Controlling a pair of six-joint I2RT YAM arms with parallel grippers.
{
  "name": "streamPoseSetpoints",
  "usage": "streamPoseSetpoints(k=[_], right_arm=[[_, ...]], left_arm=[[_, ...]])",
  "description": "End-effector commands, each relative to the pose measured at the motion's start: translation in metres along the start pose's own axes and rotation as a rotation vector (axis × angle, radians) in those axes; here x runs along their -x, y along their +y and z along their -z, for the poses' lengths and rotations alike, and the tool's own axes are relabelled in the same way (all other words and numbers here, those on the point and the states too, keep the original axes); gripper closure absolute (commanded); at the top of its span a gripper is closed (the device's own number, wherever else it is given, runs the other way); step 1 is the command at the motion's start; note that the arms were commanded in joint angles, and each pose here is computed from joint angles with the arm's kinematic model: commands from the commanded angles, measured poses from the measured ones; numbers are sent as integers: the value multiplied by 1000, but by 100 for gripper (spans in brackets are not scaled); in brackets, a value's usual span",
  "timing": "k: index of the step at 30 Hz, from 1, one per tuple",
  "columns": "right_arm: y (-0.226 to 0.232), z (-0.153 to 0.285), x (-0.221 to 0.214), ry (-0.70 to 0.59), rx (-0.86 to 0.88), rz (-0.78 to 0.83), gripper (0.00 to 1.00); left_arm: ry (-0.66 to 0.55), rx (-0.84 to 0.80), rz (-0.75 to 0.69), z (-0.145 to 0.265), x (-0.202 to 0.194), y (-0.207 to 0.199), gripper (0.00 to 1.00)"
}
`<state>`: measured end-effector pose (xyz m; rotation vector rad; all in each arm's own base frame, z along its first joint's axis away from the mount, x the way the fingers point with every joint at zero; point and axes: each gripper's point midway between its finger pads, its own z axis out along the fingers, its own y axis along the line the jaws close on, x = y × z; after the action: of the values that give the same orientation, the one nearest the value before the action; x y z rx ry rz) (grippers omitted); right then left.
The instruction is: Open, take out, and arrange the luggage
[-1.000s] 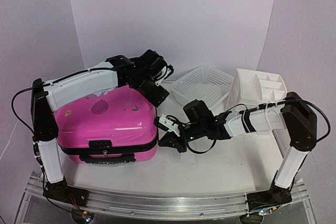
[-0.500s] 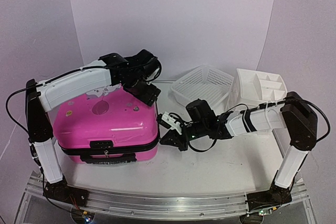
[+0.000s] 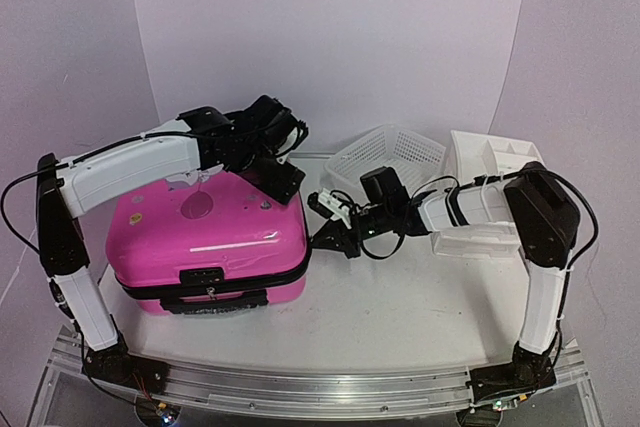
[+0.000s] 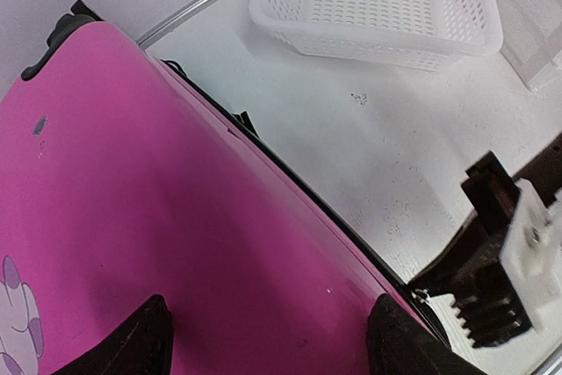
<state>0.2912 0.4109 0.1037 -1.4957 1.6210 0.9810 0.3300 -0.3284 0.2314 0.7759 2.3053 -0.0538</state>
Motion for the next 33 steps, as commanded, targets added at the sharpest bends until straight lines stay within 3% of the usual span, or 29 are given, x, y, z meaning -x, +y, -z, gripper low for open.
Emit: streamPoseSetpoints(k=[1, 7, 12, 16, 18, 22, 26, 33], right_arm=[[-64, 8, 72, -166, -125, 168, 98], [-87, -5, 72, -182, -144, 58, 94], [-81, 14, 57, -171, -235, -42, 77], [-57, 37, 43, -135, -254, -132, 49], [-40, 51, 35, -88, -244, -188, 5], [-13, 72, 22, -21, -231, -435, 2], [4, 74, 24, -36, -191, -785, 2], [41, 49, 37, 16, -194, -828, 2]], left_arm=[[356, 12, -155, -1, -96, 13, 25], [308, -23, -130, 8, -85, 10, 26], [228, -31, -78, 29, -66, 19, 18], [125, -61, 30, 60, -42, 41, 12], [73, -87, 114, 79, -34, 62, 10], [-1, -29, 272, 111, -44, 124, 6], [-4, 93, 498, 129, -95, 198, 4], [-58, 345, 917, 155, -179, 271, 1]])
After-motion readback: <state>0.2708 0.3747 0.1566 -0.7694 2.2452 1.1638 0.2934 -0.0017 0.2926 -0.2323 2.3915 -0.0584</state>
